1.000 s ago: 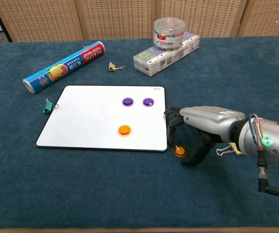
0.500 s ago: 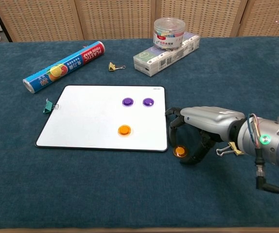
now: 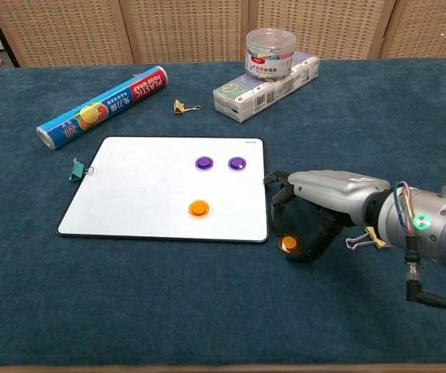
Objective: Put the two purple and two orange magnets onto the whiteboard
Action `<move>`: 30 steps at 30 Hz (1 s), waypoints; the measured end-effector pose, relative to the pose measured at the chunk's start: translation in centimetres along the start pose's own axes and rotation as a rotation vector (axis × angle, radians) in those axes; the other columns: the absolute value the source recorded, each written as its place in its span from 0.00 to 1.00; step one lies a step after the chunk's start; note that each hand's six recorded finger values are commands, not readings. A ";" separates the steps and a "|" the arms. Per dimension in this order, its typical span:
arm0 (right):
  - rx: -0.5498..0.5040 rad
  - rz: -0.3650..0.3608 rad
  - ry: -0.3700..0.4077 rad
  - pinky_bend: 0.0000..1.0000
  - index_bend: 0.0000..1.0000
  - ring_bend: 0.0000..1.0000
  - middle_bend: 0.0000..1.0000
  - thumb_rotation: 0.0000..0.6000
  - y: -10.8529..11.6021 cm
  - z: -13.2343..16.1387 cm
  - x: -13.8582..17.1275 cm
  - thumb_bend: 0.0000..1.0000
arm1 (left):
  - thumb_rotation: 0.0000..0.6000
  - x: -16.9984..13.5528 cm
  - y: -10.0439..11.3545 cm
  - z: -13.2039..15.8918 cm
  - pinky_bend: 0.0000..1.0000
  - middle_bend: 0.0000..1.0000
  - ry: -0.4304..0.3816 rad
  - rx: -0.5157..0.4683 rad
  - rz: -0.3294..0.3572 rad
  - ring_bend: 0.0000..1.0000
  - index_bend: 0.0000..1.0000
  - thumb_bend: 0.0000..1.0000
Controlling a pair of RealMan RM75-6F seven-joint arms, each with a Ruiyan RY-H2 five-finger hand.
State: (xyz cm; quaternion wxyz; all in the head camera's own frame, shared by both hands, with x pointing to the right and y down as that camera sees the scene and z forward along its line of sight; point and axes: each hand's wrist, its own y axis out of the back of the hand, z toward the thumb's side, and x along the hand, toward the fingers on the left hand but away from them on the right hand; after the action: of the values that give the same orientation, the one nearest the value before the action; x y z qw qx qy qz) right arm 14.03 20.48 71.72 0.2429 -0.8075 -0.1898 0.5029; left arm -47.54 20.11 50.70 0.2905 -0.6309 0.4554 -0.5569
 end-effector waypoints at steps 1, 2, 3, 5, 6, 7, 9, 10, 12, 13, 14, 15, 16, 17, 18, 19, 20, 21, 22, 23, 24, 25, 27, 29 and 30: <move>-0.001 0.000 0.000 0.00 0.50 0.00 0.00 1.00 0.0 0.0 0.0 0.31 | 1.00 0.0 0.0 0.0 0.00 0.00 0.000 0.000 0.000 0.00 0.00 0.07; -0.004 0.001 -0.001 0.00 0.51 0.00 0.00 1.00 0.0 0.0 0.0 0.31 | 1.00 0.0 0.0 0.0 0.00 0.00 0.000 0.000 0.000 0.00 0.00 0.07; -0.004 0.001 -0.002 0.00 0.51 0.00 0.00 1.00 0.0 0.0 0.0 0.31 | 1.00 0.0 0.0 0.0 0.00 0.00 0.000 0.001 0.000 0.00 0.00 0.07; -0.004 0.001 -0.002 0.00 0.52 0.00 0.00 1.00 0.0 0.0 0.0 0.32 | 1.00 0.0 0.0 0.0 0.00 0.00 0.000 0.001 -0.002 0.00 0.00 0.07; -0.004 0.001 -0.002 0.00 0.53 0.00 0.00 1.00 0.0 0.0 0.0 0.32 | 1.00 0.0 -0.1 0.0 0.00 0.00 -0.001 0.001 -0.002 0.00 0.00 0.07; -0.005 0.001 -0.002 0.00 0.53 0.00 0.00 1.00 0.0 0.0 0.0 0.32 | 1.00 0.0 -0.1 0.0 0.00 0.00 -0.001 0.002 -0.002 0.00 0.00 0.07; -0.005 0.000 -0.004 0.00 0.53 0.00 0.00 1.00 0.0 -0.1 0.1 0.32 | 1.00 0.0 -0.1 0.1 0.00 0.00 -0.002 0.002 -0.002 0.00 0.00 0.07; -0.005 0.000 -0.004 0.00 0.53 0.00 0.00 1.00 0.0 -0.1 0.1 0.32 | 1.00 0.0 -0.1 0.1 0.00 0.00 -0.002 0.002 -0.002 0.00 0.00 0.07; -0.008 -0.001 -0.004 0.00 0.53 0.00 0.00 1.00 0.0 0.0 0.1 0.33 | 1.00 0.0 -0.1 0.0 0.00 0.00 -0.001 0.000 -0.002 0.00 0.00 0.07; -0.010 -0.002 -0.004 0.00 0.53 0.00 0.00 1.00 0.1 0.0 0.0 0.34 | 1.00 0.0 -0.1 0.0 0.00 0.00 -0.001 0.000 -0.002 0.00 0.00 0.07; -0.013 -0.004 -0.003 0.00 0.53 0.00 0.00 1.00 0.2 0.0 0.0 0.34 | 1.00 0.0 -0.1 0.0 0.00 0.00 -0.001 0.001 -0.002 0.00 0.00 0.07; -0.015 -0.006 -0.002 0.00 0.53 0.00 0.00 1.00 0.3 0.1 0.0 0.34 | 1.00 0.0 -0.1 0.0 0.00 0.00 -0.001 0.001 -0.002 0.00 0.00 0.07; -0.017 -0.008 -0.001 0.00 0.53 0.00 0.00 1.00 0.4 0.1 0.0 0.34 | 1.00 0.0 -0.1 0.1 0.00 0.00 -0.001 0.001 -0.002 0.00 0.00 0.07; -0.019 -0.011 0.001 0.00 0.53 0.00 0.00 1.00 0.5 0.2 0.0 0.34 | 1.00 0.0 -0.1 0.1 0.00 0.00 -0.002 0.002 -0.003 0.00 0.00 0.07; -0.021 -0.014 0.003 0.00 0.53 0.00 0.00 1.00 0.7 0.3 -0.1 0.34 | 1.00 0.0 -0.1 0.1 0.00 0.00 -0.002 0.003 -0.003 0.00 0.00 0.07; -0.023 -0.018 0.005 0.00 0.53 0.00 0.00 1.00 0.8 0.4 -0.2 0.34 | 1.00 0.0 -0.1 0.1 0.00 0.00 -0.002 0.003 -0.004 0.00 0.00 0.07; -0.024 -0.024 0.009 0.00 0.53 0.00 0.00 1.00 1.1 0.6 -0.3 0.34 | 1.00 0.0 -0.2 0.1 0.00 0.00 -0.002 0.003 -0.005 0.00 0.00 0.07; -0.025 -0.028 0.012 0.00 0.53 0.00 0.00 1.00 1.3 0.8 -0.4 0.35 | 1.00 0.0 -0.2 0.1 0.00 0.00 -0.002 0.003 -0.005 0.00 0.00 0.07; -0.026 -0.033 0.015 0.00 0.53 0.00 0.00 1.00 1.5 0.9 -0.5 0.35 | 1.00 0.0 -0.1 0.1 0.00 0.00 -0.001 0.003 -0.005 0.00 0.00 0.07; -0.028 -0.040 0.019 0.00 0.53 0.00 0.00 1.00 1.9 1.2 -0.6 0.35 | 1.00 0.0 -0.1 0.1 0.00 0.00 -0.001 0.003 -0.004 0.00 0.00 0.07; -0.030 -0.044 0.022 0.00 0.53 0.00 0.00 1.00 2.1 1.4 -0.7 0.35 | 1.00 0.0 -0.1 0.1 0.00 0.00 -0.001 0.003 -0.004 0.00 0.00 0.07; -0.032 -0.049 0.026 0.00 0.53 0.00 0.00 1.00 2.3 1.6 -0.8 0.35 | 1.00 0.0 -0.1 0.1 0.00 0.00 0.000 0.002 -0.004 0.00 0.00 0.07; -0.035 -0.057 0.034 0.00 0.53 0.00 0.00 1.00 2.8 2.1 -1.2 0.35 | 1.00 0.0 -0.1 0.1 0.00 0.00 -0.001 0.003 -0.004 0.00 0.00 0.07; -0.038 -0.062 0.040 0.00 0.53 0.00 0.00 1.00 3.2 2.6 -1.6 0.36 | 1.00 0.0 -0.2 0.1 0.00 0.00 -0.001 0.002 -0.006 0.00 0.00 0.07; -0.039 -0.064 0.042 0.00 0.53 0.00 0.00 1.00 3.3 2.8 -1.8 0.37 | 1.00 0.0 -0.2 0.1 0.00 0.00 -0.001 0.001 -0.006 0.00 0.00 0.07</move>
State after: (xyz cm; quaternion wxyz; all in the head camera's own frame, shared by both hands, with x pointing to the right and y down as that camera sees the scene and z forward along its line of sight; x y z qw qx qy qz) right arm 10.93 17.38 69.99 0.2467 -0.8160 -0.2202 0.4742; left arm -47.42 20.15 50.82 0.2893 -0.6325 0.4531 -0.5576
